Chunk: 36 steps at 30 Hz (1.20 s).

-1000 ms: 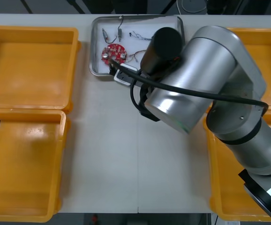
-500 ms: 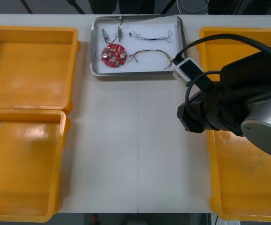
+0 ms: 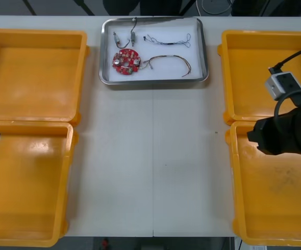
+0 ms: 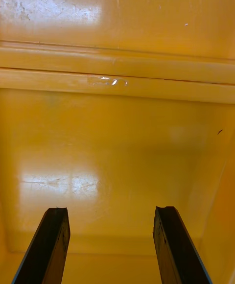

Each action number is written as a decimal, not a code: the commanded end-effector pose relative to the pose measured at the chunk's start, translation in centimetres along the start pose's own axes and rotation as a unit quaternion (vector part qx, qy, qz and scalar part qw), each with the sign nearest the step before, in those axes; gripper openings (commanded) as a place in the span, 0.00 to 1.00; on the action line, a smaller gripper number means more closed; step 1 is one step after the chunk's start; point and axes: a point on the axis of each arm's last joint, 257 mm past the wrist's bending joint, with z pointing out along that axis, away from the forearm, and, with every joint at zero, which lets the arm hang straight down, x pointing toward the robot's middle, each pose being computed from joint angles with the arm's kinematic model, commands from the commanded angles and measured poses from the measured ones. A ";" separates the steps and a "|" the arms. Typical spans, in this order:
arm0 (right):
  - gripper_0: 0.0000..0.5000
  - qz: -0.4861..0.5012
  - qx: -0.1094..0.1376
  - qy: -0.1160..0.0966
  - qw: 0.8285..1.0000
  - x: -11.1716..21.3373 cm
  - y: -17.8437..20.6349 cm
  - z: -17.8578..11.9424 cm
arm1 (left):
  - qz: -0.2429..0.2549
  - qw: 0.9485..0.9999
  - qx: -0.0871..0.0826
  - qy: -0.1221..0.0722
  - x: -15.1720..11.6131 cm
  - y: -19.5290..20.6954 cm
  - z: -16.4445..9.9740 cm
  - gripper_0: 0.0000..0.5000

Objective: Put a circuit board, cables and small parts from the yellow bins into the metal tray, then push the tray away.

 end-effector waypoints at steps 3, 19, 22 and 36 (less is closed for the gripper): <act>0.99 0.050 0.042 0.013 0.998 2.7 -4.9 -1.7 | 0.047 0.999 -0.020 -0.016 -0.6 1.3 -1.4 1.00; 0.99 0.133 0.091 0.062 0.985 7.0 -12.6 -2.1 | 0.047 0.999 -0.020 -0.016 -0.6 1.3 -1.4 1.00; 0.99 0.137 0.096 0.072 0.983 7.3 -13.7 -2.1 | 0.047 0.999 -0.020 -0.016 -0.6 1.3 -1.4 1.00; 0.99 0.155 0.077 0.077 0.982 7.1 -15.0 -2.6 | 0.047 0.999 -0.020 -0.016 -0.6 1.3 -1.4 1.00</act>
